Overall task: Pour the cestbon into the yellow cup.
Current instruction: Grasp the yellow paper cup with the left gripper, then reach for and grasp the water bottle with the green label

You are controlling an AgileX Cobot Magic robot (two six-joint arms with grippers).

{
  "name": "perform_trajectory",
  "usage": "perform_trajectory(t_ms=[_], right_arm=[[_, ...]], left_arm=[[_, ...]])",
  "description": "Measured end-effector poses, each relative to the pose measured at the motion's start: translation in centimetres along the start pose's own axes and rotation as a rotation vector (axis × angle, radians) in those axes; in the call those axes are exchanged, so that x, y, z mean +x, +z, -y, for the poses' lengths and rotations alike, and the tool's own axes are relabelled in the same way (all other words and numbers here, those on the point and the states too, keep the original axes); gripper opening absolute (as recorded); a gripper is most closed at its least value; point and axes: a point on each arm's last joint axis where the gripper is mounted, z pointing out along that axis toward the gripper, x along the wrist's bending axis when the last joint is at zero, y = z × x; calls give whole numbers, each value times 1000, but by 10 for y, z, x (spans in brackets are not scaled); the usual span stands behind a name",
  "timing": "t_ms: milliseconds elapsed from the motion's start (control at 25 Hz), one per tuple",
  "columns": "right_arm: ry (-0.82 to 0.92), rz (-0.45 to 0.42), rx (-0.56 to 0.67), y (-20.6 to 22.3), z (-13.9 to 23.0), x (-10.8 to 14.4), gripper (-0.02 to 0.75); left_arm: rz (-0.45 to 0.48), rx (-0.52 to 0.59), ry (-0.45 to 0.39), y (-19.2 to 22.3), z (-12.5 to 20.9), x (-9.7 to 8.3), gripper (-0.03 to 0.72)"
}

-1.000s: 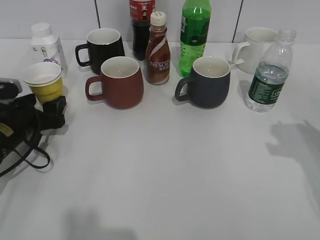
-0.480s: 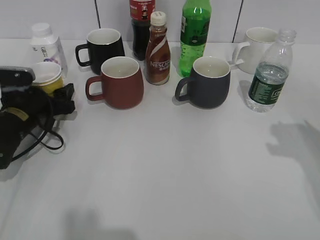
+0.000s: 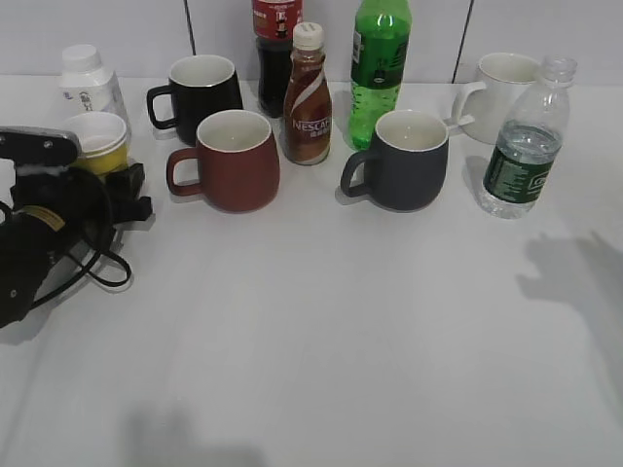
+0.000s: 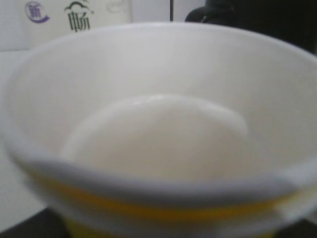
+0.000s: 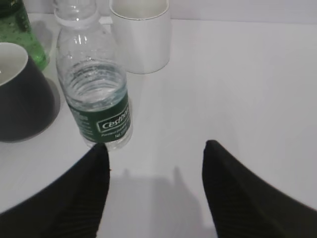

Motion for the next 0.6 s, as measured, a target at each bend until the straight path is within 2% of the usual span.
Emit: perform_trajectory(t_ms=[240, 400, 480, 600], right_arm=[[29, -4, 16, 15, 6, 2, 448], [-86, -112, 21, 25, 12, 25, 454], [-127, -169, 11, 31, 16, 38, 486], [-132, -199, 24, 44, 25, 47, 582]], left_arm=[[-1, -11, 1, -3, 2, 0, 440], [-2, -7, 4, -21, 2, 1, 440], [-2, 9, 5, -35, 3, 2, 440], [3, 43, 8, -55, 5, 3, 440]])
